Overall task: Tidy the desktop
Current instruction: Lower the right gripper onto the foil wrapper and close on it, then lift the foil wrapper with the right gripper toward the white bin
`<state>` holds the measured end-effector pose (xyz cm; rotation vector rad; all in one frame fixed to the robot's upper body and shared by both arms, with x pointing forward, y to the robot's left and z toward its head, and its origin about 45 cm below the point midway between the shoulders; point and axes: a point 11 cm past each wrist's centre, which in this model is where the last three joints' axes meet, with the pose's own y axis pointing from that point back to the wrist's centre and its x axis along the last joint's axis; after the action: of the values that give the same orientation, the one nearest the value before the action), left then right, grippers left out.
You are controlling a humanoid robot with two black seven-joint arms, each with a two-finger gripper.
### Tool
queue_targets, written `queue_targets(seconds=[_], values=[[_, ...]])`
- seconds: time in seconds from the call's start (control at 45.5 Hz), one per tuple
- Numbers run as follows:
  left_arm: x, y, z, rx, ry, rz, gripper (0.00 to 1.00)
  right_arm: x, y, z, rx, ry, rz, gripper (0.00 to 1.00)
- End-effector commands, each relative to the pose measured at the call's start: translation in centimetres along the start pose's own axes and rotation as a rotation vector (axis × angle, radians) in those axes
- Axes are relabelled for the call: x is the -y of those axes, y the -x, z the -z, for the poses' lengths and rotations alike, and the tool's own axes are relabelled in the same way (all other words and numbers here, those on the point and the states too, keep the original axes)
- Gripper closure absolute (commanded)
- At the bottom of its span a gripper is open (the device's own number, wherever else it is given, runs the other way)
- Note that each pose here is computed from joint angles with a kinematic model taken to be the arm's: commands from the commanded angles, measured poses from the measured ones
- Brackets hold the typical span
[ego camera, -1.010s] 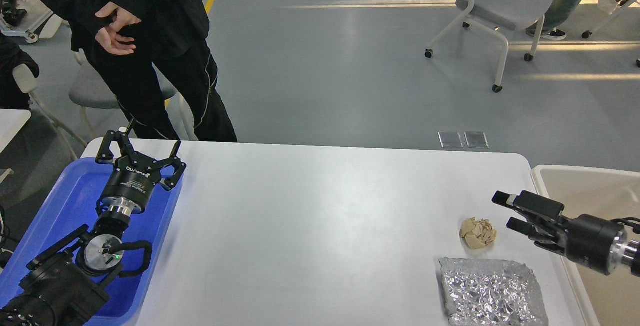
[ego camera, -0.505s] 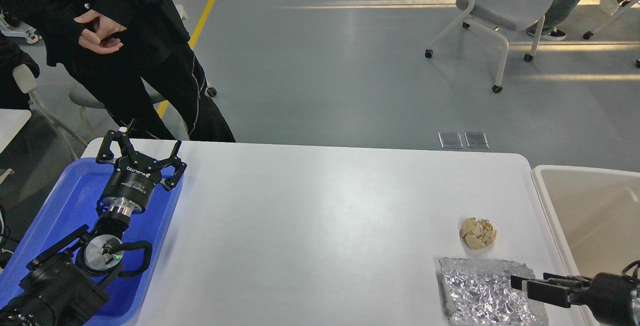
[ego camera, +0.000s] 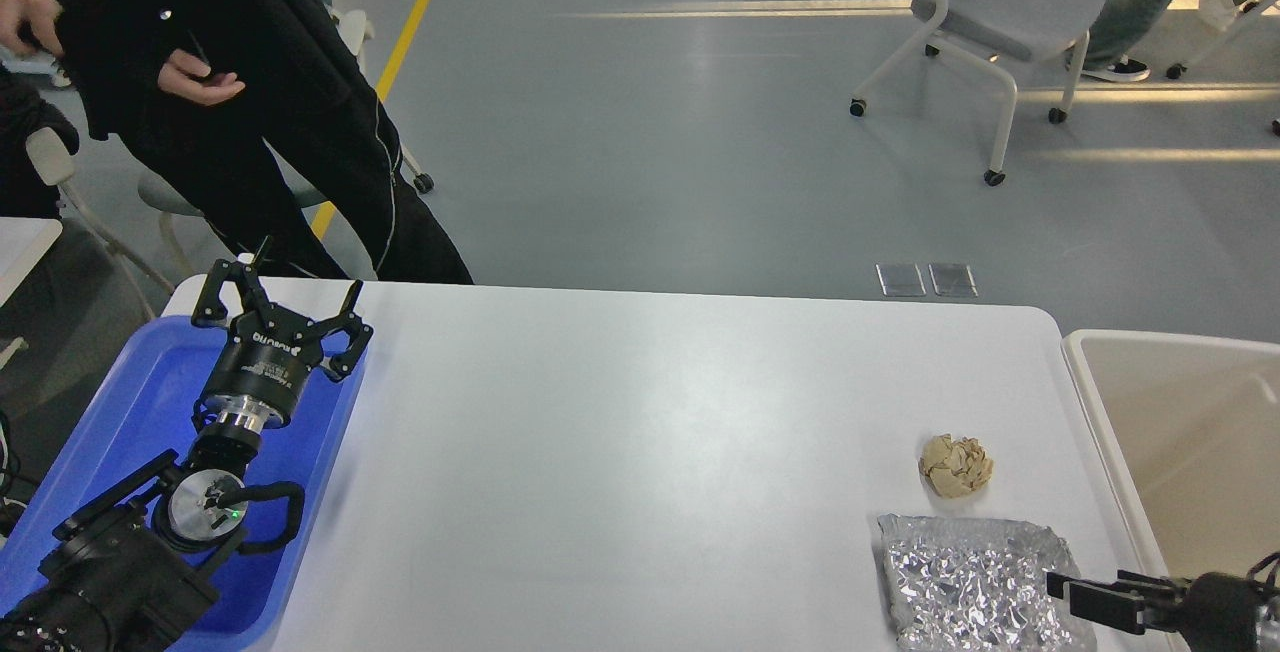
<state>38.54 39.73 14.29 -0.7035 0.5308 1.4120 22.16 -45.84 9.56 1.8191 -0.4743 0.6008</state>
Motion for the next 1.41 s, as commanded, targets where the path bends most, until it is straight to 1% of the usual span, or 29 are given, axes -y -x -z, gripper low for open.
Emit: queue_targets(seconds=[0.0, 0.22, 0.329, 0.527, 0.571, 0.637, 0.659, 0.681, 0.703, 0.9, 1.032, 1.251, 1.383], values=[[0.0, 0.0, 0.0, 0.0, 0.0, 0.001, 0.0, 1.6, 1.1, -0.6, 0.016, 0.025, -0.026, 0.02], [0.0, 0.0, 0.0, 0.0, 0.0, -0.001, 0.0, 2.1, 1.4, -0.1, 0.024, 0.012, -0.031, 0.03], [0.0, 0.0, 0.0, 0.0, 0.0, 0.001, 0.0, 2.5, 1.7, 0.2, 0.024, 0.004, -0.03, 0.14], [0.0, 0.0, 0.0, -0.001, 0.0, 0.001, 0.0, 2.5, 3.2, 0.2, -0.014, 0.006, -0.008, 0.45], [0.0, 0.0, 0.0, 0.0, 0.0, 0.001, 0.0, 2.4, 3.4, 0.2, -0.027, 0.003, -0.003, 0.53], [0.0, 0.0, 0.0, -0.001, 0.0, 0.001, 0.0, 2.4, 3.6, 0.1, -0.043, 0.008, -0.003, 0.71], [0.0, 0.0, 0.0, 0.0, 0.0, 0.001, 0.0, 2.4, 3.6, 0.0, -0.048, 0.008, -0.003, 0.8], [0.0, 0.0, 0.0, -0.001, 0.0, 0.001, 0.0, 2.4, 3.4, -0.1, -0.053, 0.012, -0.007, 0.91], [0.0, 0.0, 0.0, -0.001, 0.0, 0.001, 0.0, 2.4, 3.4, -0.2, -0.054, 0.016, -0.008, 1.0], [0.0, 0.0, 0.0, 0.0, 0.0, -0.001, 0.0, 2.3, 2.4, -0.9, -0.068, 0.041, -0.031, 1.0], [0.0, 0.0, 0.0, -0.001, 0.0, 0.001, 0.0, 2.4, 1.6, -0.9, -0.067, 0.04, -0.05, 1.0], [0.0, 0.0, 0.0, -0.001, 0.0, 0.002, 0.0, 2.4, 1.5, -0.7, -0.037, 0.038, -0.059, 1.0], [0.0, 0.0, 0.0, -0.001, 0.0, 0.002, 0.0, 2.1, 0.3, -0.4, -0.017, 0.027, -0.074, 1.0]])
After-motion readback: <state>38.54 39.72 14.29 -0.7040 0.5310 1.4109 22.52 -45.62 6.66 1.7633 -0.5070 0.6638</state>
